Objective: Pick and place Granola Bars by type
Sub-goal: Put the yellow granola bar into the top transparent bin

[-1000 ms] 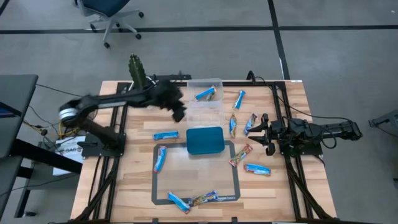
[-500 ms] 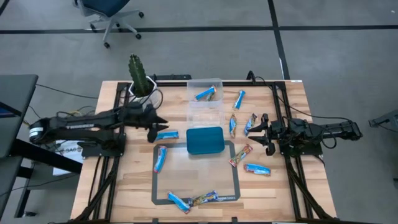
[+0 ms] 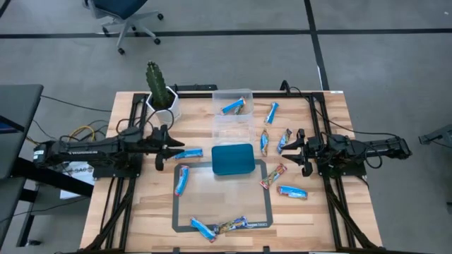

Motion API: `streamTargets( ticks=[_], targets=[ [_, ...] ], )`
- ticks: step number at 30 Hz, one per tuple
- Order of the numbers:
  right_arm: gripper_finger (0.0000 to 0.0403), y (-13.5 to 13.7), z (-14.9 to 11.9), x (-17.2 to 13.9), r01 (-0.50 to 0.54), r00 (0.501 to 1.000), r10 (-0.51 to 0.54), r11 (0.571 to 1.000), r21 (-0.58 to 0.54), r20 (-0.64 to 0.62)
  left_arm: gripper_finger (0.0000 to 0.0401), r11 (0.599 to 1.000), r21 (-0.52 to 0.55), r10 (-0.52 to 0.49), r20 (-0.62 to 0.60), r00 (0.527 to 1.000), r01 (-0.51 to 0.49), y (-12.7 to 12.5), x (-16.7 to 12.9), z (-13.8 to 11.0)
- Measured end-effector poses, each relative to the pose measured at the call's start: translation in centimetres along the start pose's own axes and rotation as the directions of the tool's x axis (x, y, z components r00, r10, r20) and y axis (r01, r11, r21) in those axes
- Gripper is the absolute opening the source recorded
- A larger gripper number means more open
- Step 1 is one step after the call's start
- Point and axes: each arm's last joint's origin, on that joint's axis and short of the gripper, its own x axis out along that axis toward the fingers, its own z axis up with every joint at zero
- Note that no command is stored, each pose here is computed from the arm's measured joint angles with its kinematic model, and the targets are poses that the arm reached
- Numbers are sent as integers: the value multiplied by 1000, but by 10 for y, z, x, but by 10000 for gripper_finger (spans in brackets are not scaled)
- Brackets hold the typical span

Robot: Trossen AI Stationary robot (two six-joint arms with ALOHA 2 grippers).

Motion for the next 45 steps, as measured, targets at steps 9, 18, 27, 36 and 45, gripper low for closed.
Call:
streamTargets(
  ticks=[9,18,27,36,45],
  targets=[
    [143,0,0,0,0,1000,0,1000,0,0,126,999,18,-28,105,994,26,1,-16,-11],
    [143,0,0,0,0,1000,0,1000,0,0,126,992,116,-73,144,987,57,1,-22,-19],
    [143,0,0,0,0,1000,0,1000,0,0,126,972,235,-47,119,992,17,2,-25,-23],
    [143,0,0,0,0,1000,0,1000,0,0,125,965,261,-36,121,992,3,3,-25,-23],
    [143,0,0,0,0,1000,0,1000,0,0,125,964,265,-32,120,992,-1,3,-25,-24]
  ],
)
